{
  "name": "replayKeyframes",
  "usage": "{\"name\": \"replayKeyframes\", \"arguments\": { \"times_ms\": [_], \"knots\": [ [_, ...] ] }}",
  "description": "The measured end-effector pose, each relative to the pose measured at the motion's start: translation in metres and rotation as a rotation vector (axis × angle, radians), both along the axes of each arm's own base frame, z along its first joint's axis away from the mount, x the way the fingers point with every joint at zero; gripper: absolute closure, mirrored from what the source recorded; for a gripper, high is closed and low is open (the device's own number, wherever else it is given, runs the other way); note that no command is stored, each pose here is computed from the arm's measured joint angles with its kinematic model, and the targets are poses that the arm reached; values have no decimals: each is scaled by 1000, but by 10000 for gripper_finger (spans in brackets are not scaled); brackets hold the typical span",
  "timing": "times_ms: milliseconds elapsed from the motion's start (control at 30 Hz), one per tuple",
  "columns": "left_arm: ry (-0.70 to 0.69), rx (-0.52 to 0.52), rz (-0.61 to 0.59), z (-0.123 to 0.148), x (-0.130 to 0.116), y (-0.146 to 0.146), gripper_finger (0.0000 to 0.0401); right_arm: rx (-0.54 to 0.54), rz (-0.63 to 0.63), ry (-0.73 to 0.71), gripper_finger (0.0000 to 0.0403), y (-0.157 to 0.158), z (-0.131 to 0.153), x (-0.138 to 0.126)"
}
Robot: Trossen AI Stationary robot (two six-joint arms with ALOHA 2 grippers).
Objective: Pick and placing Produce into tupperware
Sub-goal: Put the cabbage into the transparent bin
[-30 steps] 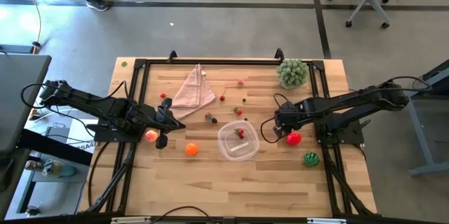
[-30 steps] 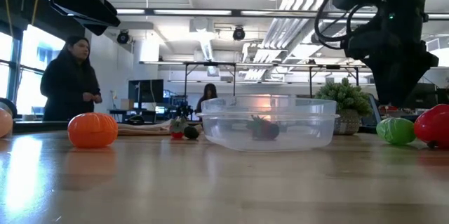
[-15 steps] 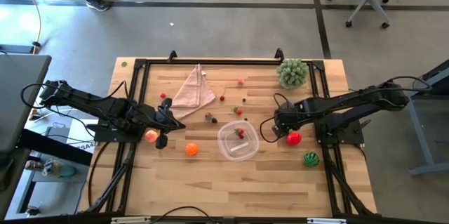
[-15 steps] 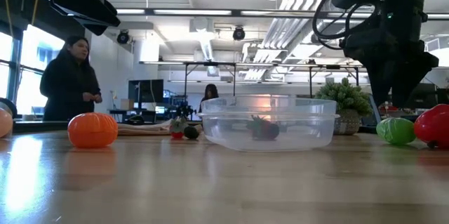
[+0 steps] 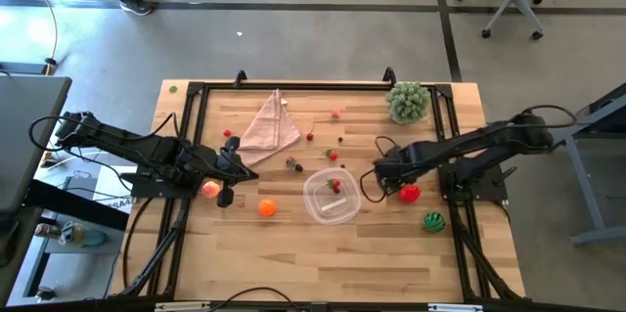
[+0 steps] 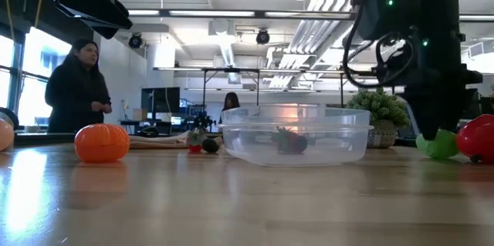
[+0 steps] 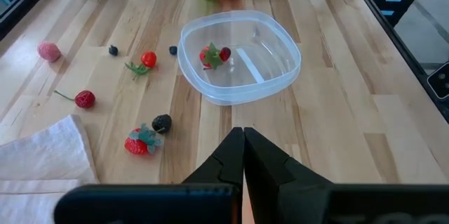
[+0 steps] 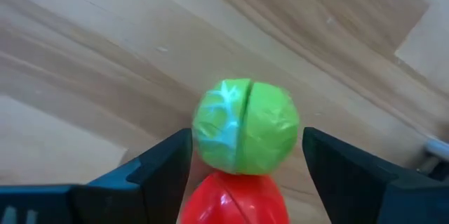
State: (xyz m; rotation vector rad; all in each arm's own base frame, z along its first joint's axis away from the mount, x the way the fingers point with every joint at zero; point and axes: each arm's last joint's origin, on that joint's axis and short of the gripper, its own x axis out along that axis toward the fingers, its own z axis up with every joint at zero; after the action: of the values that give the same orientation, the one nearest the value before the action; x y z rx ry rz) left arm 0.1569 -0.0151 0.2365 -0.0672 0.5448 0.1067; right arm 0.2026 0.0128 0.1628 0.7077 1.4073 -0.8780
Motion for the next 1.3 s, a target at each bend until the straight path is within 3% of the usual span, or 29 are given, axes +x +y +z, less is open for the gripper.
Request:
{"name": "replayKeyframes", "arguments": {
  "times_ms": [433,1300],
  "knots": [
    [0,0,0,0,0,0,400,26,21,44,139,-5,-22,13],
    [0,0,0,0,0,0,400,18,41,12,165,-7,-22,16]
  ]
}}
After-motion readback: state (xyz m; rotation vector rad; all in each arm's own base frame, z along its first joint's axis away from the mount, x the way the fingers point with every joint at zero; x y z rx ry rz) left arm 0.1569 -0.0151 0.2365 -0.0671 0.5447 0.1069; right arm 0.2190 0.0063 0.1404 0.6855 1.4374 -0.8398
